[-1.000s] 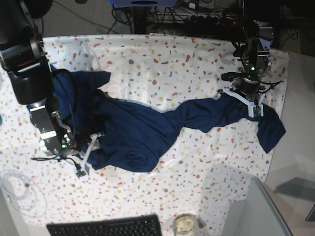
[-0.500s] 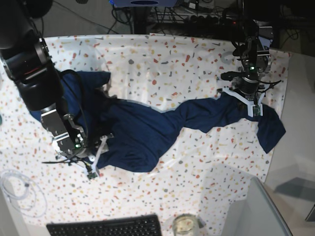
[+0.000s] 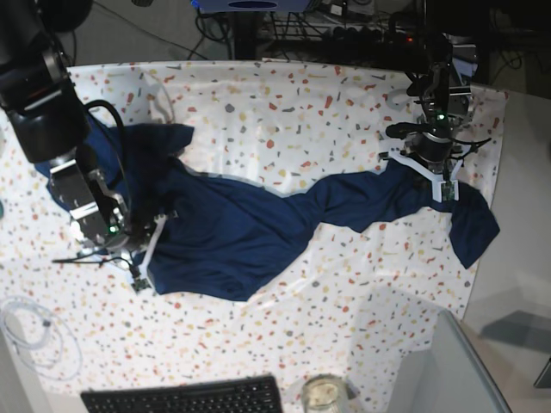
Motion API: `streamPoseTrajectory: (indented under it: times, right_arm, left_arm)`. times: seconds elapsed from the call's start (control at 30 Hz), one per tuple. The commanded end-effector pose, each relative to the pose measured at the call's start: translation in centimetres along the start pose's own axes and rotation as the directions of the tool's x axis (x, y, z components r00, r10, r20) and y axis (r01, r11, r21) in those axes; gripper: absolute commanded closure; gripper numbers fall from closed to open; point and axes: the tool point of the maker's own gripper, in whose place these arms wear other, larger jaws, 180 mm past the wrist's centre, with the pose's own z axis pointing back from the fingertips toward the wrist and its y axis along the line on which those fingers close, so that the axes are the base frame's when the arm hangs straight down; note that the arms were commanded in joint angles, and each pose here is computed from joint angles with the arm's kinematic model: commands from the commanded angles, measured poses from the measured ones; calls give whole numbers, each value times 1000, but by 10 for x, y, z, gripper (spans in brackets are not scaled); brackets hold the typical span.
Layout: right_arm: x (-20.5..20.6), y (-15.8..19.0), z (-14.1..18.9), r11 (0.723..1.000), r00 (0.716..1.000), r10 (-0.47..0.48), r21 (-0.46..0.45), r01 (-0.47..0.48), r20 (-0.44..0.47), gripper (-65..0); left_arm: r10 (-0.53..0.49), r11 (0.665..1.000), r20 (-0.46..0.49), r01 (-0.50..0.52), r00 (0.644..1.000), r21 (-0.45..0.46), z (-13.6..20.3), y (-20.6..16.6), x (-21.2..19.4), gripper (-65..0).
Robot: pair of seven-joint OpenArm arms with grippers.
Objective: Layout the t-shirt on the table in an organized manner, then fold the t-shirt properly
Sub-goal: 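Drag the shirt body with the right gripper away from the left gripper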
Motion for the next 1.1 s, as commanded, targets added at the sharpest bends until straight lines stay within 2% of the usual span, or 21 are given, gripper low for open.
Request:
streamPoseTrajectory:
  times: [0.0, 0.1, 0.23, 0.4, 0.57, 0.77, 0.8, 0.83, 0.93, 1.0, 1.07]
  right_arm:
    - [30, -10, 15, 999, 995, -35, -11, 36, 96, 0]
    - [25, -8, 45, 993, 985, -114, 5, 114, 131, 0]
    - [18, 7, 64, 993, 982, -115, 29, 112, 153, 0]
    - [9, -3, 51, 992, 986, -129, 10, 129, 105, 0]
    - [32, -29, 39, 989, 985, -140, -28, 143, 98, 0]
    - [63, -66, 19, 979, 976, -183, -75, 192, 115, -3]
    - [64, -62, 14, 977, 977, -194, -66, 201, 93, -20]
    - [64, -61, 11, 977, 978, -202, -64, 206, 59, -65]
    - [56, -48, 15, 979, 977, -204, -41, 201, -59, -261]
    - [72, -19, 28, 982, 982, -187, 13, 187, 6, -389]
    - [87, 12, 45, 984, 982, -169, 68, 164, 88, -465]
  left_arm:
    - [-12, 1000, 50, 12, 999, 14, -1, 7, 18, 0]
    - [-11, 1000, 52, 11, 999, 15, -2, 7, 19, 0]
    - [-12, 1000, 61, 11, 998, 13, -1, 7, 23, 0]
    - [-13, 1000, 107, 13, 994, 1, 2, 1, 41, 0]
    - [-16, 1000, 156, 18, 988, -13, 8, -5, 60, 0]
    - [-17, 1000, 160, 20, 987, -13, 8, -5, 61, 0]
    - [-18, 1000, 159, 20, 987, -14, 9, -5, 61, 0]
    - [-18, 1000, 160, 21, 987, -12, 9, -4, 61, 0]
    - [-2, 999, 156, -4, 988, 36, 12, 18, 58, 0]
    - [18, 997, 166, -31, 986, 75, 15, 35, 60, 0]
    - [30, 993, 176, -50, 984, 108, 17, 51, 63, 0]
